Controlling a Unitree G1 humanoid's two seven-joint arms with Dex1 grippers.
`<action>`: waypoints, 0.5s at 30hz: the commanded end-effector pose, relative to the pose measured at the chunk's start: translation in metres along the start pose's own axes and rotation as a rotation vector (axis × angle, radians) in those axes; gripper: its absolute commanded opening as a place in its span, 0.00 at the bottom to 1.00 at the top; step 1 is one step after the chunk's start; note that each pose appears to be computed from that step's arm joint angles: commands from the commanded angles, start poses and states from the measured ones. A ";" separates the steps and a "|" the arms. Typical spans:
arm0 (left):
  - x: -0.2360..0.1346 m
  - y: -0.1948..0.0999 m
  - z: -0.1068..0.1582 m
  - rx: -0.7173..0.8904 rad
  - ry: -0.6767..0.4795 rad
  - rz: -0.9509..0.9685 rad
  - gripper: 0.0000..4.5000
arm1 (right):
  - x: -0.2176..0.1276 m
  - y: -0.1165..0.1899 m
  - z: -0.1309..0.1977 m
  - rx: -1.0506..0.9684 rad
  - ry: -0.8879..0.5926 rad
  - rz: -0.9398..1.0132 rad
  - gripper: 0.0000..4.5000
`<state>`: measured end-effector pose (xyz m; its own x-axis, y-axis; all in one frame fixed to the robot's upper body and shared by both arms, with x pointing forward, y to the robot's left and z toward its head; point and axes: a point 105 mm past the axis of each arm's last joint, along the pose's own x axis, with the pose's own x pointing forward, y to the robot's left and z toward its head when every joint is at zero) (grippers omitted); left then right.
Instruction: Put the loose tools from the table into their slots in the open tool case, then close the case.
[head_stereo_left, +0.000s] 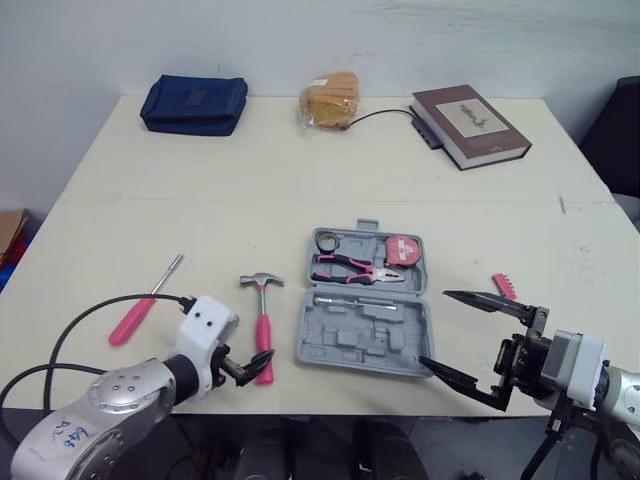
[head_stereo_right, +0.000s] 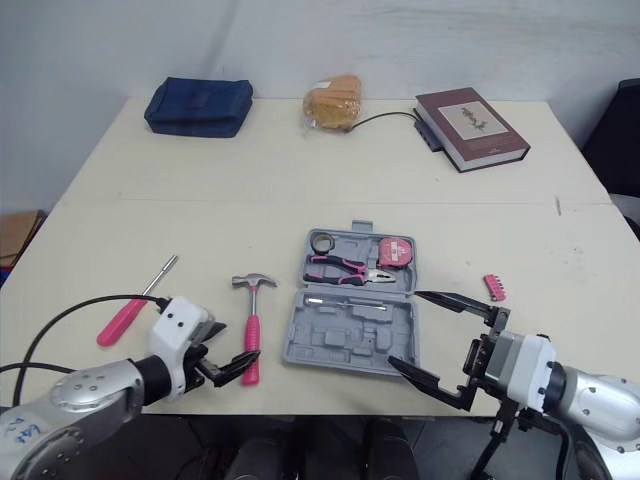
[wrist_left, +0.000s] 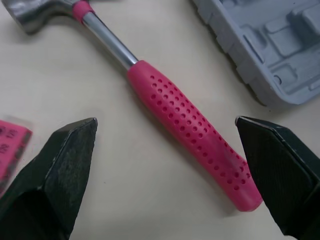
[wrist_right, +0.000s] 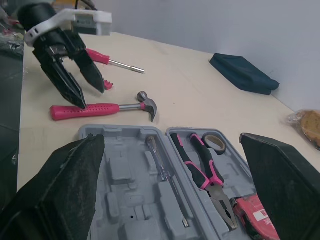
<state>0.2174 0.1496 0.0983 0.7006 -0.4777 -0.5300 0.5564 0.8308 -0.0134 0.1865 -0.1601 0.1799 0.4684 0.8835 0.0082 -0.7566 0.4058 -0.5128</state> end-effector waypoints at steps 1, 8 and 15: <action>0.006 0.000 0.006 0.032 -0.008 0.045 1.00 | 0.003 0.001 0.012 -0.019 -0.031 0.032 1.00; 0.023 -0.006 -0.002 0.002 0.043 0.051 1.00 | 0.008 -0.004 0.021 -0.032 -0.030 0.037 1.00; 0.027 -0.004 -0.014 -0.023 0.109 0.105 0.71 | 0.016 -0.011 0.032 -0.045 -0.027 0.044 1.00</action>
<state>0.2340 0.1323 0.0853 0.7343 -0.3890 -0.5563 0.4877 0.8723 0.0338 0.1911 -0.1461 0.2014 0.4319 0.9019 -0.0123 -0.7701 0.3616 -0.5255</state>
